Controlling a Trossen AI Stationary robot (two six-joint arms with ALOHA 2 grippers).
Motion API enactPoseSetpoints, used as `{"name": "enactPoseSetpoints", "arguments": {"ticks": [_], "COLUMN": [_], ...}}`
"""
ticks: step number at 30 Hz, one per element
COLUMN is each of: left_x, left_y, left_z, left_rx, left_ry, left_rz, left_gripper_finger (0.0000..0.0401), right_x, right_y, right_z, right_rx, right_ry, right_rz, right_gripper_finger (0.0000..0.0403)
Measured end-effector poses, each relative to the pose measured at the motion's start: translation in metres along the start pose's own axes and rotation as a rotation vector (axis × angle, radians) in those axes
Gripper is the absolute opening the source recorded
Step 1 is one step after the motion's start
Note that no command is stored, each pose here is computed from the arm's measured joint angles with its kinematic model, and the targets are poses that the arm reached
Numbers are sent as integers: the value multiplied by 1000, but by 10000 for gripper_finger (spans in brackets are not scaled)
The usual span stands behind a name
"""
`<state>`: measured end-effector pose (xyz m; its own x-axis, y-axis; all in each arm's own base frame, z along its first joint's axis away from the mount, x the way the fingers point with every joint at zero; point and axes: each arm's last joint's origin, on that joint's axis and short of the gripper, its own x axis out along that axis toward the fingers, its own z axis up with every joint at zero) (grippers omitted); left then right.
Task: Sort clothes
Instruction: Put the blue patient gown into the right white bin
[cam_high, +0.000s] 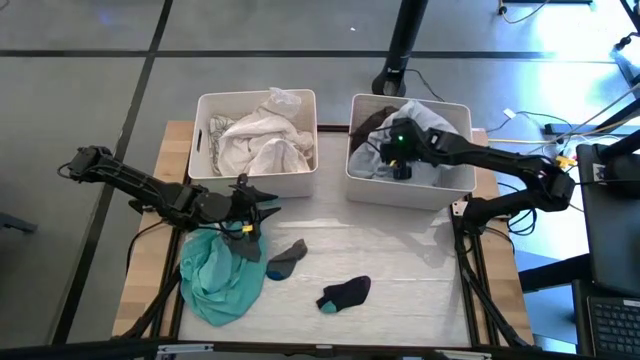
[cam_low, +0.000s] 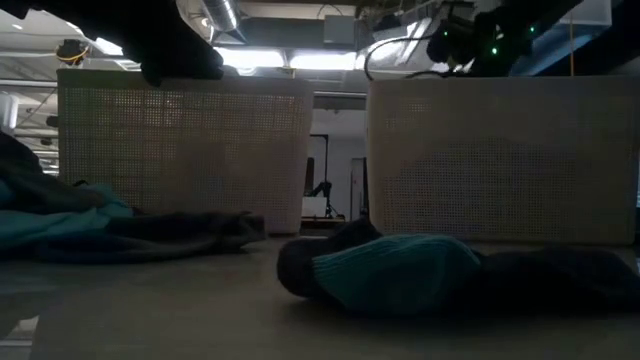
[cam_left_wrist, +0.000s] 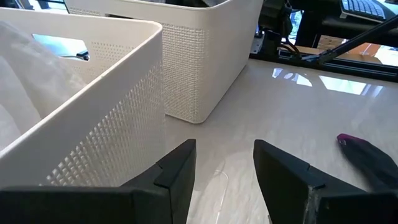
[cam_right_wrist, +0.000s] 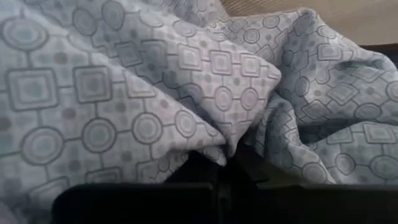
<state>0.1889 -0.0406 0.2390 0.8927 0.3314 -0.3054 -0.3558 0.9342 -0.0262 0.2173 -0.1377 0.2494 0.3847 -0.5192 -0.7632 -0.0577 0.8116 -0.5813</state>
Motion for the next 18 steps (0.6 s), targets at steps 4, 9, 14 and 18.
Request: {"name": "enactPoseSetpoints", "arguments": {"ticks": [4,9,14,18], "left_x": [0,0,0,0], "left_y": [0,0,0,0], "left_z": [0,0,0,0], "left_rx": [3,5,7,7], "left_ry": [0,0,0,0], "left_rz": [0,0,0,0], "left_gripper_finger": [153,153,153,153], "right_x": [3,0,-15,-38], "right_y": [4,-2,-16,-33], "right_z": [-2,-1,6,13], "right_rx": [-1,45,51,31], "right_ry": [7,47,62,83], "right_rz": [1,-60,-81,-92], "right_gripper_finger": [15,37,117,176]}}
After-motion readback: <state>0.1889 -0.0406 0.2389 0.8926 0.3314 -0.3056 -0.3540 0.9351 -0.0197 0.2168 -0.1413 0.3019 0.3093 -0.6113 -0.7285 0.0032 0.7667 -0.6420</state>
